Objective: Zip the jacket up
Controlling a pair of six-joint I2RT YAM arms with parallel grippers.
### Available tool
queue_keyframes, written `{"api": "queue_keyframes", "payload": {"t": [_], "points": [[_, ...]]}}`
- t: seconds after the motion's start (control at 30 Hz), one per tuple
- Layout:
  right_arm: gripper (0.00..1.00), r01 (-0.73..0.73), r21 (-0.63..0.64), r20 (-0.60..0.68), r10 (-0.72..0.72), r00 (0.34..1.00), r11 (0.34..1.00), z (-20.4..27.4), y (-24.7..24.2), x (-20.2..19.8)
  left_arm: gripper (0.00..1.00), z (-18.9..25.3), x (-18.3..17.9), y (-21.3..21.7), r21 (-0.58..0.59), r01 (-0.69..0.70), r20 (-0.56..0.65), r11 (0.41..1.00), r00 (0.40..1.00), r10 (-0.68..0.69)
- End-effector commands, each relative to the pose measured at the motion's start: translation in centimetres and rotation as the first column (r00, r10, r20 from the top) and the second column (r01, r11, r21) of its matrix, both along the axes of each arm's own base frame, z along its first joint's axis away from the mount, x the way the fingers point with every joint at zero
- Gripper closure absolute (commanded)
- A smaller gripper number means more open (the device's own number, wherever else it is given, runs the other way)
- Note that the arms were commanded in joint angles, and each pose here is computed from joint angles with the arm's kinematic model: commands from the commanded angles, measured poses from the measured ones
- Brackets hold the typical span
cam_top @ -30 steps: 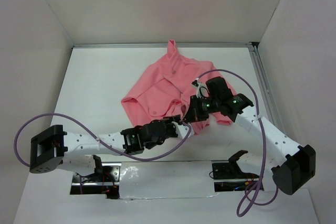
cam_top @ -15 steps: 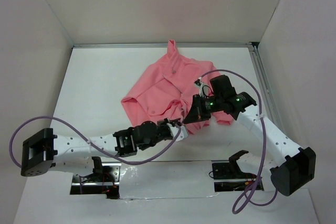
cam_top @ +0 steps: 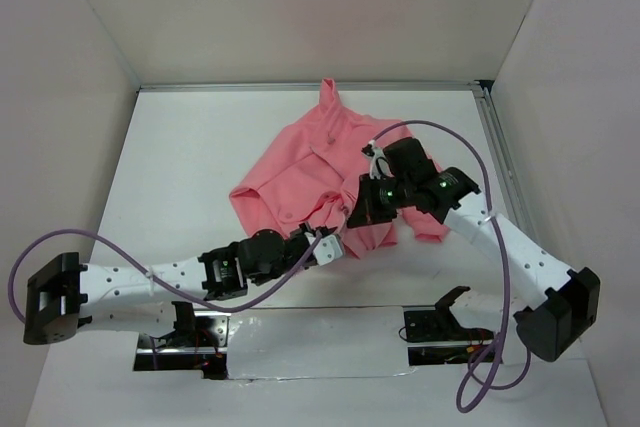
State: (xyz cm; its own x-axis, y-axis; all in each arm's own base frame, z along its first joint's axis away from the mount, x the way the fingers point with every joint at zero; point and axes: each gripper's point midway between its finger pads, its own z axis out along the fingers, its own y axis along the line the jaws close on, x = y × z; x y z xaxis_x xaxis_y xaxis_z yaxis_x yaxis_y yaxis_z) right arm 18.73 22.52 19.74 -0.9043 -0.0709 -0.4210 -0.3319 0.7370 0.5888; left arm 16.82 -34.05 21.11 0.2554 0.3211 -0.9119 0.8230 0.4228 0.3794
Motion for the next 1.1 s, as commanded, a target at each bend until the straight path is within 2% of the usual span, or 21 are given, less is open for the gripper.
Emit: {"api": "queue_keyframes", "payload": {"t": [0.0, 0.03, 0.13, 0.2, 0.27, 0.37, 0.43, 0.5, 0.63, 0.67, 0.7, 0.73, 0.77, 0.8, 0.83, 0.87, 0.9, 0.93, 0.97, 1.03, 1.07], "points": [[1.0, 0.456, -0.174, 0.346, -0.379, 0.858, 0.873, 2.2, -5.8, 10.8, 1.0, 0.3, -4.1, -1.3, -0.053, 0.155, -0.093, 0.986, 0.983, -0.16], [1.0, 0.53, -0.244, 0.365, -0.429, 0.826, 0.812, 1.1, -7.1, 12.1, 1.0, 0.7, -4.1, -1.1, -0.068, 0.145, -0.087, 0.987, 0.985, -0.15], [1.0, 0.607, -0.341, 0.393, -0.478, 0.786, 0.718, -0.3, -8.8, 14.8, 1.0, 1.2, -4.2, -0.4, -0.086, 0.108, -0.072, 0.99, 0.991, -0.115], [1.0, 0.592, -0.386, 0.379, -0.463, 0.801, 0.708, -1.4, -8.6, 16.0, 1.0, 2.0, -3.8, 0.3, -0.111, 0.073, -0.067, 0.991, 0.994, -0.081], [1.0, 0.549, -0.402, 0.361, -0.424, 0.831, 0.733, -2.1, -7.8, 16.3, 1.0, 2.9, -2.9, 1.0, -0.142, 0.027, -0.024, 0.99, 0.999, -0.031], [1.0, 0.568, -0.467, 0.392, -0.417, 0.82, 0.678, -2.8, -8.7, 17.5, 1.0, 4.7, -2.8, 1.8, -0.192, 0.025, 0.021, 0.981, 1.0, -0.022], [1.0, 0.588, -0.527, 0.398, -0.433, 0.809, 0.614, -3.6, -10.2, 18.2, 1.0, 6.0, -3.1, 2.4, -0.228, 0.038, 0.042, 0.973, 0.999, -0.029], [1.0, 0.638, -0.529, 0.434, -0.468, 0.77, 0.559, -3.3, -11.7, 20.1, 1.0, 6.9, -3.4, 3.0, -0.25, 0.052, 0.054, 0.967, 0.998, -0.04], [1.0, 0.718, -0.429, 0.496, -0.521, 0.695, 0.549, -0.8, -12.7, 24.9, 1.0, 6.5, -4.4, 3.5, -0.265, 0.08, 0.009, 0.961, 0.997, -0.081], [1.0, 0.746, -0.396, 0.519, -0.54, 0.663, 0.535, 0.4, -12.6, 27.2, 1.0, 6.2, -4.5, 3.6, -0.267, 0.078, -0.015, 0.96, 0.996, -0.086], [1.0, 0.776, -0.397, 0.55, -0.551, 0.628, 0.489, 1.3, -13.7, 28.3, 1.0, 5.8, -4.5, 3.6, -0.259, 0.071, -0.031, 0.963, 0.996, -0.082], [1.0, 0.83, -0.322, 0.599, -0.582, 0.551, 0.455, 4.8, -14.7, 30.4, 1.0, 5.3, -4.5, 3.6, -0.254, 0.059, -0.061, 0.965, 0.995, -0.076], [1.0, 0.839, -0.351, 0.601, -0.586, 0.543, 0.416, 3.6, -15.3, 31.9, 1.0, 4.8, -4.5, 3.6, -0.243, 0.05, -0.08, 0.969, 0.994, -0.071], [1.0, 0.866, -0.327, 0.63, -0.595, 0.499, 0.379, 4.6, -16.5, 33.3, 1.0, 4.3, -4.5, 3.6, -0.233, 0.04, -0.098, 0.972, 0.993, -0.064], [1.0, 0.906, -0.232, 0.666, -0.621, 0.413, 0.353, 8.3, -18.0, 35.3, 1.0, 3.9, -4.5, 3.6, -0.234, 0.034, -0.123, 0.972, 0.99, -0.064], [1.0, 0.906, -0.256, 0.66, -0.624, 0.419, 0.337, 6.6, -18.7, 37.1, 1.0, 3.6, -4.7, 3.5, -0.226, 0.039, -0.137, 0.973, 0.988, -0.072], [1.0, 0.925, -0.229, 0.666, -0.644, 0.376, 0.303, 7.1, -20.9, 38.5, 1.0, 3.0, -5.1, 3.3, -0.215, 0.054, -0.154, 0.975, 0.984, -0.089], [1.0, 0.945, -0.141, 0.688, -0.658, 0.307, 0.294, 10.2, -21.6, 39.8, 1.0, 2.6, -5.3, 3.3, -0.213, 0.057, -0.18, 0.975, 0.979, -0.096], [1.0, 0.954, -0.132, 0.694, -0.662, 0.283, 0.269, 8.8, -22.7, 41.5, 1.0, 2.4, -5.7, 3.3, -0.21, 0.064, -0.197, 0.976, 0.975, -0.106], [1.0, 0.965, -0.079, 0.709, -0.667, 0.229, 0.248, 9.2, -24.7, 43.0, 1.0, 1.5, -5.7, 3.8, -0.178, 0.053, -0.225, 0.983, 0.97, -0.093], [1.0, 0.97, -0.005, 0.725, -0.667, 0.171, 0.243, 10.5, -25.4, 44.1, 1.0, 1.1, -5.7, 4.0, -0.179, 0.025, -0.263, 0.983, 0.962, -0.072]]}}
